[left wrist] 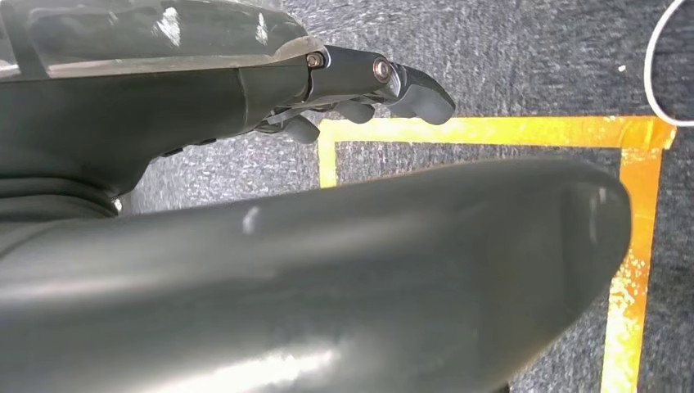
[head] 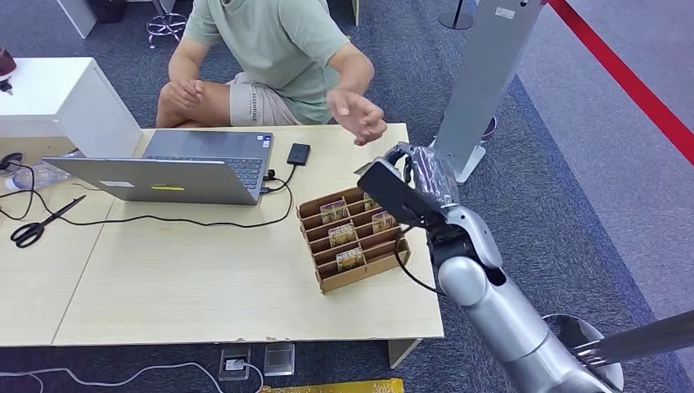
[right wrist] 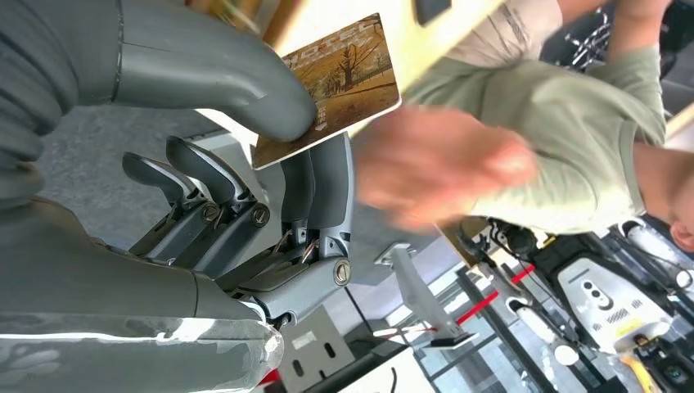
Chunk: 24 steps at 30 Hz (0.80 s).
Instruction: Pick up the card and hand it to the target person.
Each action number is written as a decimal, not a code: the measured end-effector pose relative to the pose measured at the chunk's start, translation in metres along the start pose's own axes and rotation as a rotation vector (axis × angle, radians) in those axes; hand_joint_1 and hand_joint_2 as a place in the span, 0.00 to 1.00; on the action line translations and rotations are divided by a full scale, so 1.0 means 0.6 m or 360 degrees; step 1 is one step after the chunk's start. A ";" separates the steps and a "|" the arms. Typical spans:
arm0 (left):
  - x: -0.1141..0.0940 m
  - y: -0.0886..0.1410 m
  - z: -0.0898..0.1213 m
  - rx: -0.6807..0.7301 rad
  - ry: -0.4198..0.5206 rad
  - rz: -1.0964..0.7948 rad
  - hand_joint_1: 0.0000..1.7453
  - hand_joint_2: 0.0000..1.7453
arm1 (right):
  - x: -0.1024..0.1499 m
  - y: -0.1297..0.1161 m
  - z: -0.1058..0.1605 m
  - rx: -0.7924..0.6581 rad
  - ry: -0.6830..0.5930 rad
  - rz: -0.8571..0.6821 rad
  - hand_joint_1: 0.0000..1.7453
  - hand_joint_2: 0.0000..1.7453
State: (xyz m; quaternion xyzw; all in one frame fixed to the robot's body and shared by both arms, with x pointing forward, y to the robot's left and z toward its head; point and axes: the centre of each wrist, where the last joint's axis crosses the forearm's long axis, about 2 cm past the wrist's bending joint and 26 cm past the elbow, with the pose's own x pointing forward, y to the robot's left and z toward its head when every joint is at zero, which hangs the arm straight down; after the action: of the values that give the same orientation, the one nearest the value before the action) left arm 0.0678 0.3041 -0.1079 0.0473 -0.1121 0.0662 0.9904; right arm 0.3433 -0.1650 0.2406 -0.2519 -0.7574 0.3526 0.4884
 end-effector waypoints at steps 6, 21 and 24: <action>0.001 -0.002 0.000 -0.0019 -0.0082 -0.0047 0.00 0.00 | 0.008 -0.042 -0.098 -0.0048 0.0021 0.0127 1.00 1.00; 0.001 -0.002 0.000 -0.0038 -0.0058 -0.0003 0.00 0.00 | 0.003 -0.011 -0.177 0.0091 0.0099 0.0391 0.25 1.00; 0.001 -0.001 0.000 -0.0047 -0.0050 -0.0001 0.00 0.00 | 0.001 0.003 -0.177 0.0135 0.0110 0.0411 0.00 1.00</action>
State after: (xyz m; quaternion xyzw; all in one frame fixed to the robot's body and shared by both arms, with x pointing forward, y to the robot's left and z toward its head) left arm 0.0684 0.3036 -0.1079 0.0337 -0.1285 0.0635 0.9891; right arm 0.4405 -0.1325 0.2687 -0.3385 -0.6859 0.4352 0.4750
